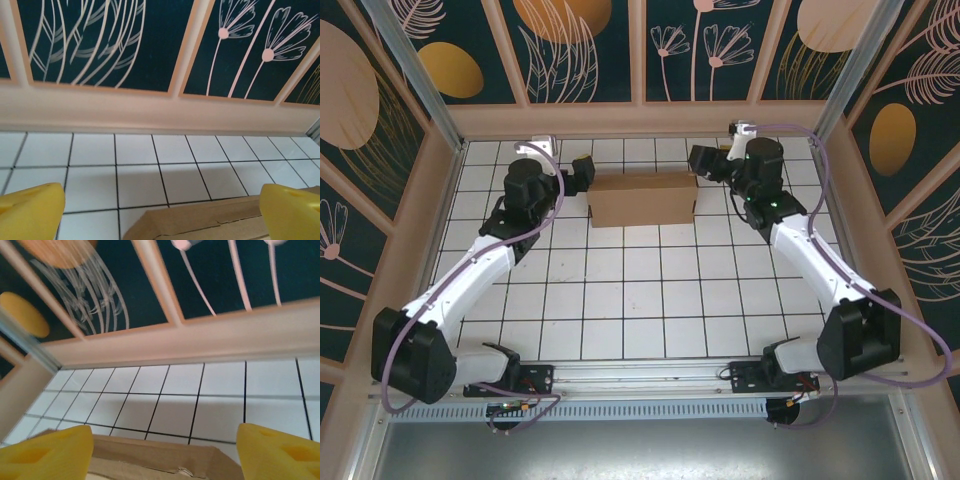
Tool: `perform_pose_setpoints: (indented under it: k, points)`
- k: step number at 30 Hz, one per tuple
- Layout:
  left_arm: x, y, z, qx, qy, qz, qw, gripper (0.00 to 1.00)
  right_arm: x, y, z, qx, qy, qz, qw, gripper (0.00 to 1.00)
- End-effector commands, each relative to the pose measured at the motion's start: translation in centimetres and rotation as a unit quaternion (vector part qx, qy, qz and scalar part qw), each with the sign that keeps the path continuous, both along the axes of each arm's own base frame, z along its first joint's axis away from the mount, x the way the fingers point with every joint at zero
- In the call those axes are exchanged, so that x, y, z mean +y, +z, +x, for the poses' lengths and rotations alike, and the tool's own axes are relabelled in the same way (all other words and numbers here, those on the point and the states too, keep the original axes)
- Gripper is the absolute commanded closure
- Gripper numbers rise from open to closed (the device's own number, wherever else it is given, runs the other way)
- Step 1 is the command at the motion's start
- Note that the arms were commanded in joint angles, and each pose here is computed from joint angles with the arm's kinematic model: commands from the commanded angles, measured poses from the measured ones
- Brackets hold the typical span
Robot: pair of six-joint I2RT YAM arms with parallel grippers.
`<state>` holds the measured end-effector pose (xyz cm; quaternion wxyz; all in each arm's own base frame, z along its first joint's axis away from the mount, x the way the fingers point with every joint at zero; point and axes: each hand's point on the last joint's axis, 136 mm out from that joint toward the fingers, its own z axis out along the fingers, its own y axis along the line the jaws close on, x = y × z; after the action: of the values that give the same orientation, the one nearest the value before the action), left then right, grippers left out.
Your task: Fold the paper box
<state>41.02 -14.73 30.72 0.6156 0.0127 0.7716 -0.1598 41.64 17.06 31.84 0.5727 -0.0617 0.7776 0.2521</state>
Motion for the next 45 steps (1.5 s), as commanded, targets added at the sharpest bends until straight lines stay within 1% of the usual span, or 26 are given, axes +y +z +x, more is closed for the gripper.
perform_pose_setpoints:
  k: [1, 2, 3, 4, 6, 7, 8, 10, 12, 13, 15, 16, 17, 19, 20, 21, 22, 24, 27, 30, 35, 39, 40, 42, 45]
  points:
    - [-0.1, 2.0, -0.7, -0.064, -0.03, 0.085, 0.994, 0.01, 1.2, 2.8, -1.4, -0.079, 0.064, -0.054, 0.993, 0.26]
    - [-0.5, 1.5, -1.3, -0.078, -0.051, 0.108, 0.99, 0.01, 1.2, 3.2, -1.4, -0.086, 0.063, -0.054, 0.993, 0.26]
    - [-0.3, 1.6, -1.6, -0.094, -0.05, 0.124, 0.987, 0.01, 1.6, 3.6, -1.8, -0.101, 0.08, -0.061, 0.99, 0.26]
    - [0.3, 1.9, -1.5, -0.1, -0.034, 0.129, 0.986, 0.01, 2.0, 3.7, -2.2, -0.114, 0.094, -0.073, 0.986, 0.24]
    - [0.5, 1.1, -1.6, -0.084, -0.035, 0.158, 0.983, 0.01, 2.6, 3.9, -2.6, -0.141, 0.115, -0.091, 0.979, 0.22]
    - [0.7, 0.7, -1.5, -0.084, -0.033, 0.173, 0.981, 0.01, 3.0, 3.7, -3.2, -0.165, 0.135, -0.108, 0.971, 0.22]
    - [0.4, 0.5, -1.6, -0.086, -0.047, 0.182, 0.978, 0.01, 3.3, 3.9, -3.6, -0.193, 0.145, -0.124, 0.963, 0.23]
    - [-0.2, 0.3, -1.7, -0.089, -0.084, 0.191, 0.974, 0.03, 3.5, 3.8, -4.5, -0.247, 0.171, -0.169, 0.939, 0.22]
    - [0.3, 1.1, -1.9, -0.116, -0.109, 0.178, 0.971, 0.08, 3.7, 3.8, -6.4, -0.325, 0.222, -0.209, 0.895, 0.23]
    - [1.2, 1.3, -2.1, -0.143, -0.104, 0.173, 0.969, 0.09, 3.5, 3.8, -6.9, -0.35, 0.246, -0.221, 0.876, 0.26]
    - [3.0, 1.7, -2.4, -0.179, -0.104, 0.157, 0.966, 0.1, 2.8, 3.4, -6.5, -0.352, 0.281, -0.236, 0.861, 0.3]
    - [3.3, 1.2, -2.4, -0.185, -0.122, 0.157, 0.962, 0.12, 2.3, 3.0, -6.1, -0.352, 0.292, -0.244, 0.855, 0.31]
    - [3.6, 0.8, -2.5, -0.196, -0.125, 0.159, 0.959, 0.12, 2.0, 2.4, -5.7, -0.35, 0.295, -0.251, 0.853, 0.31]
    - [4.1, 0.3, -3.2, -0.238, -0.127, 0.172, 0.947, 0.12, 1.2, 0.8, -4.5, -0.336, 0.297, -0.266, 0.853, 0.31]
    - [4.2, 0.4, -3.6, -0.255, -0.136, 0.17, 0.942, 0.12, 0.9, 0.1, -4.1, -0.33, 0.299, -0.273, 0.853, 0.31]
    - [4.0, 0.3, -4.3, -0.272, -0.165, 0.165, 0.934, 0.13, 0.4, -0.8, -3.6, -0.319, 0.3, -0.276, 0.856, 0.32]
    - [3.9, -0.1, -4.6, -0.277, -0.185, 0.164, 0.928, 0.14, -0.1, -1.5, -3.1, -0.307, 0.303, -0.281, 0.857, 0.34]
    - [3.5, -2.0, -4.5, -0.258, -0.22, 0.193, 0.921, 0.18, -0.7, -3.7, -2.5, -0.285, 0.31, -0.307, 0.853, 0.37]
    - [3.1, -5.8, -4.1, -0.216, -0.258, 0.244, 0.91, 0.3, -1.8, -6.2, -2.0, -0.277, 0.298, -0.331, 0.852, 0.4]
    - [3.1, -7.9, -3.9, -0.198, -0.269, 0.259, 0.906, 0.32, -2.5, -8.3, -1.7, -0.272, 0.282, -0.341, 0.854, 0.43]
    - [2.4, -9.5, -3.4, -0.174, -0.312, 0.268, 0.895, 0.37, -2.8, -9.0, -1.0, -0.271, 0.273, -0.344, 0.856, 0.46]
    - [2.1, -8.9, -2.7, -0.182, -0.32, 0.261, 0.892, 0.39, -3.0, -9.5, -0.5, -0.272, 0.262, -0.343, 0.86, 0.45]
    - [1.8, -9.0, -2.7, -0.182, -0.327, 0.262, 0.889, 0.39, -3.0, -9.6, -0.4, -0.27, 0.262, -0.343, 0.861, 0.46]
    - [0.9, -9.8, -2.6, -0.172, -0.35, 0.28, 0.877, 0.4, -3.0, -9.7, -0.1, -0.268, 0.262, -0.344, 0.861, 0.47]
    - [0.1, -10.6, -2.0, -0.158, -0.366, 0.296, 0.868, 0.41, -3.0, -10.3, 0.4, -0.26, 0.263, -0.347, 0.862, 0.48]
